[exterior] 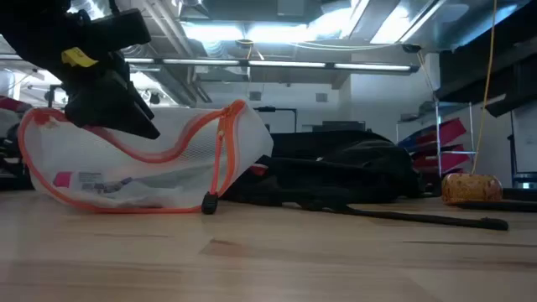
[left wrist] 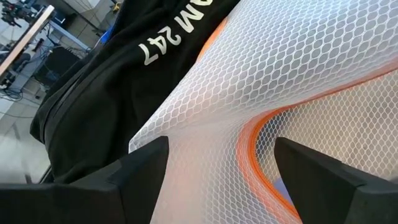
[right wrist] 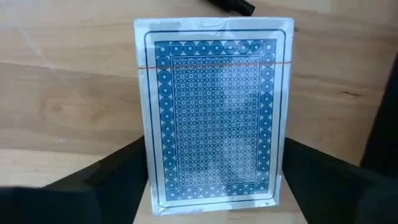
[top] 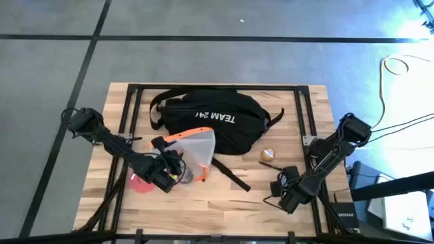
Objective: Unpack backpack
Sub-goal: Remove the game card from the white zip bag, then remove the black earphone from the white zip bag
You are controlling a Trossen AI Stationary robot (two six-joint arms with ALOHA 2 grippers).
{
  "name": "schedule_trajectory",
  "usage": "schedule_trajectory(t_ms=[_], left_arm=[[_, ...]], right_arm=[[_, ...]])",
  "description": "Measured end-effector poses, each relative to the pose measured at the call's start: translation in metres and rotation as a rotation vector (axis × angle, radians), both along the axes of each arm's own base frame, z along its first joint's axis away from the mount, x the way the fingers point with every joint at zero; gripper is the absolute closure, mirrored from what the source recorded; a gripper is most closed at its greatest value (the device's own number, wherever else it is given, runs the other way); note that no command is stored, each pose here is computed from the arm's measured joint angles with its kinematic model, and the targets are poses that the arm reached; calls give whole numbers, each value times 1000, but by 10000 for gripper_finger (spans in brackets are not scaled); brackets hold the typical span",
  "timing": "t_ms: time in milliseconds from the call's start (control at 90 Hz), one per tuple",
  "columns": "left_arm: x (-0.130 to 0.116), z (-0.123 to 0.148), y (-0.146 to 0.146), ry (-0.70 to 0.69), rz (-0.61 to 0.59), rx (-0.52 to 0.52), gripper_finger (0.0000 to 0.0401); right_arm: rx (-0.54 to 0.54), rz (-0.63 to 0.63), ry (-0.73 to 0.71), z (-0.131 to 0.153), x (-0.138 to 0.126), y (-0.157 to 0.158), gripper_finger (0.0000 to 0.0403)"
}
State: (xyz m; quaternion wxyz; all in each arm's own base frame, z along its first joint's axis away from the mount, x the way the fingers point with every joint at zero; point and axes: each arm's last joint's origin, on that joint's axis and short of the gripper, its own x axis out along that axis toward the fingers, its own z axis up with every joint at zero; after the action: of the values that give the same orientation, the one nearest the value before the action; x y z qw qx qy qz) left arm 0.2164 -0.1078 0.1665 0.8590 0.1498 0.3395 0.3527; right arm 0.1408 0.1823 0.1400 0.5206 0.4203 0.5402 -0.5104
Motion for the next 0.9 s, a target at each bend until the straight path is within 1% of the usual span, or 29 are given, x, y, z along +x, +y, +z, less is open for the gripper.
schedule_trajectory(t_ms=[133, 189, 322, 467, 711, 833, 900], left_arm=[[0, 0, 0, 0, 0, 0, 120], [0, 0, 0, 0, 0, 0, 120], [0, 0, 0, 0, 0, 0, 120], [0, 0, 0, -1, 0, 1, 120], [0, 0, 0, -4, 1, 6, 120], [0, 0, 0, -4, 1, 6, 120], [0, 0, 0, -4, 1, 6, 120]], right_arm=[[2, 6, 19, 0, -1, -1, 16], [9, 4, 25, 1, -1, -1, 8], [38, -9, 32, 5, -2, -1, 22], [56, -20, 19, 14, 1, -9, 25], [39, -13, 39, 27, 9, -33, 26], [6, -11, -25, 30, 19, -46, 26], [14, -13, -81, 30, 29, -51, 26]])
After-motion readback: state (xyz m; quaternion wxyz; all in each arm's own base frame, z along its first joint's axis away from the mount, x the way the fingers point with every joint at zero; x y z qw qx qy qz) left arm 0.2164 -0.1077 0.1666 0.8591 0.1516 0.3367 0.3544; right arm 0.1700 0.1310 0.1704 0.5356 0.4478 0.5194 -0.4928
